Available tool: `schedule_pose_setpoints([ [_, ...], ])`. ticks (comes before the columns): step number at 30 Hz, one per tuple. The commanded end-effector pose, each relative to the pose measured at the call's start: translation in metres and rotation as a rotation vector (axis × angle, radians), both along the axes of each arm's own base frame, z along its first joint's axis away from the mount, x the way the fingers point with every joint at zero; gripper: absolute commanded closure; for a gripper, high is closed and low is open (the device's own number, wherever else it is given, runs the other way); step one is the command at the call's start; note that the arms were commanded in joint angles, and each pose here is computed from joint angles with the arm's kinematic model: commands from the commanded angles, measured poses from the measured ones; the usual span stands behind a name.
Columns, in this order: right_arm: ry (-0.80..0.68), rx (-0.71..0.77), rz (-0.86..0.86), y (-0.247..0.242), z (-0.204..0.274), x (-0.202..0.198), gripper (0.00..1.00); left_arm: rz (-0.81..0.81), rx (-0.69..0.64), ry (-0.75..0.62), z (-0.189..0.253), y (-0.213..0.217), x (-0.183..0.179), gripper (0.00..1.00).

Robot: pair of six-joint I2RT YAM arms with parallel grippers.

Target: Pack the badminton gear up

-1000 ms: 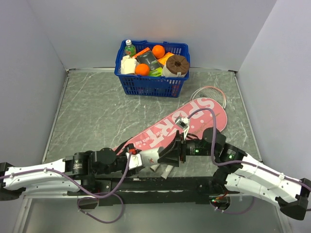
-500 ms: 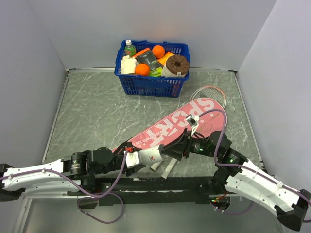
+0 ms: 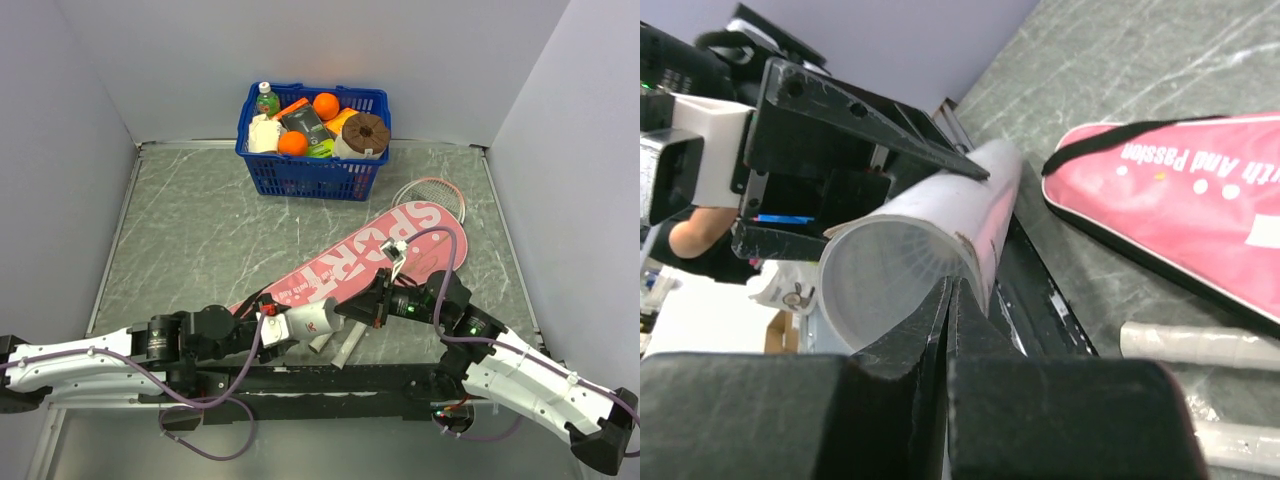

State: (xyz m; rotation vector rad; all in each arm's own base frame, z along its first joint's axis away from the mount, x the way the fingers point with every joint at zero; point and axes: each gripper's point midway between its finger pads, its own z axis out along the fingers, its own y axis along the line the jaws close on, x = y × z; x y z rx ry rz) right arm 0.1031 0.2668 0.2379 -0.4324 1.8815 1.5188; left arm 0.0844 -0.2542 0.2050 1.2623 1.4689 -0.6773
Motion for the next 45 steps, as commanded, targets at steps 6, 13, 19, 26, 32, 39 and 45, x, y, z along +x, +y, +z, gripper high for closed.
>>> schedule_pose_setpoints([
  [6,0.063,-0.112,0.101,-0.001,-0.036,-0.031,1.0,0.164,-0.187,-0.035,0.056,-0.008,0.027,0.99],
  [13,0.098,-0.167,0.147,0.0,-0.054,-0.046,1.0,0.198,-0.206,-0.04,0.061,-0.002,0.031,0.99],
  [19,0.068,-0.151,0.223,0.017,-0.042,-0.061,1.0,0.196,-0.189,-0.041,0.058,-0.005,0.032,0.99],
  [26,0.052,-0.125,0.264,0.03,-0.028,-0.063,1.0,0.198,-0.194,-0.042,0.058,-0.004,0.032,0.99],
  [32,0.017,-0.153,0.195,0.028,-0.016,-0.05,1.0,0.206,-0.181,-0.047,0.057,-0.004,0.033,0.99],
  [39,-0.033,-0.42,-0.306,-0.037,-0.003,0.02,1.0,0.431,-0.099,-0.122,0.049,0.018,0.067,0.99],
  [45,-0.077,-0.466,-0.608,-0.097,0.019,0.048,1.0,0.589,-0.05,-0.136,0.057,0.033,0.117,0.99],
])
